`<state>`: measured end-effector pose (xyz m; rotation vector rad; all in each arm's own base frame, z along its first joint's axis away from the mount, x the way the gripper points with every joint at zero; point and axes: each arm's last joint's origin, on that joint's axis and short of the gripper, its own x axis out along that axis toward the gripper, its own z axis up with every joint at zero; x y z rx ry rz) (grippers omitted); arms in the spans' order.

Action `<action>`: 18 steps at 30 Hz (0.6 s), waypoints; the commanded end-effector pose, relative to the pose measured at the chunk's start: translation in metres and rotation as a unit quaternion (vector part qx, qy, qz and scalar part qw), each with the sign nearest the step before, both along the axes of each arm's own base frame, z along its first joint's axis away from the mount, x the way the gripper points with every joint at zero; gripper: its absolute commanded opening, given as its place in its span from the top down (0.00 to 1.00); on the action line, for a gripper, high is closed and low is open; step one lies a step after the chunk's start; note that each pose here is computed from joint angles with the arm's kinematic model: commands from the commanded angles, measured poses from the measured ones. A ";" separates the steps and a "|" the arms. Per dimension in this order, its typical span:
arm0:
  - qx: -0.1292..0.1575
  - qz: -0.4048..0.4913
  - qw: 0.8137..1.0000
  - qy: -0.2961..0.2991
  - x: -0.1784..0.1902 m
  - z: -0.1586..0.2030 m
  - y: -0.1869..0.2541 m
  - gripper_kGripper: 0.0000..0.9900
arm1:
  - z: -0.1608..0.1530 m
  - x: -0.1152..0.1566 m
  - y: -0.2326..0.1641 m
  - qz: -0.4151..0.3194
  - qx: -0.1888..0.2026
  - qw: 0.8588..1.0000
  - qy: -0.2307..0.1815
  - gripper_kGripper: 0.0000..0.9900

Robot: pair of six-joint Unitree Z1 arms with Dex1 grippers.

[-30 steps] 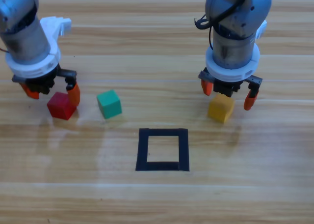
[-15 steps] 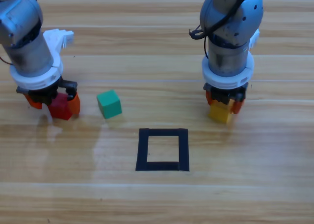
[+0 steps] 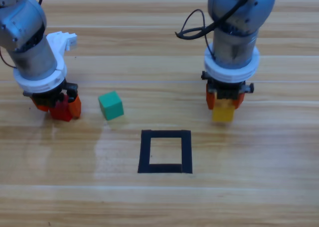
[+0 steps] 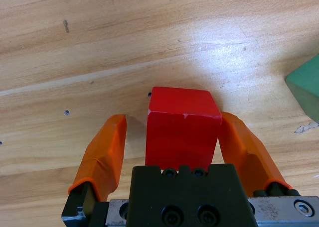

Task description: Stack the blocks in the rectangular block: red at the bottom, yellow in the middle, green on top

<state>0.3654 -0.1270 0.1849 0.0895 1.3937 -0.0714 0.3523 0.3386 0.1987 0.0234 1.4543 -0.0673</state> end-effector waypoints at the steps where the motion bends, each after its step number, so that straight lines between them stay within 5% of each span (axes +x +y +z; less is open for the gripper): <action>1: 0.007 0.002 1.000 0.027 0.006 -0.026 0.003 0.34 | 0.091 -0.032 -0.037 0.031 0.046 0.998 -0.035 0.93; 8: 0.017 0.002 1.000 0.021 0.004 -0.018 0.005 0.92 | 0.122 -0.056 -0.061 0.078 0.076 0.994 -0.031 0.97; 18: -0.006 -0.032 0.997 -0.068 -0.061 0.101 -0.043 0.99 | 0.128 -0.064 -0.070 0.090 0.072 0.993 -0.034 0.97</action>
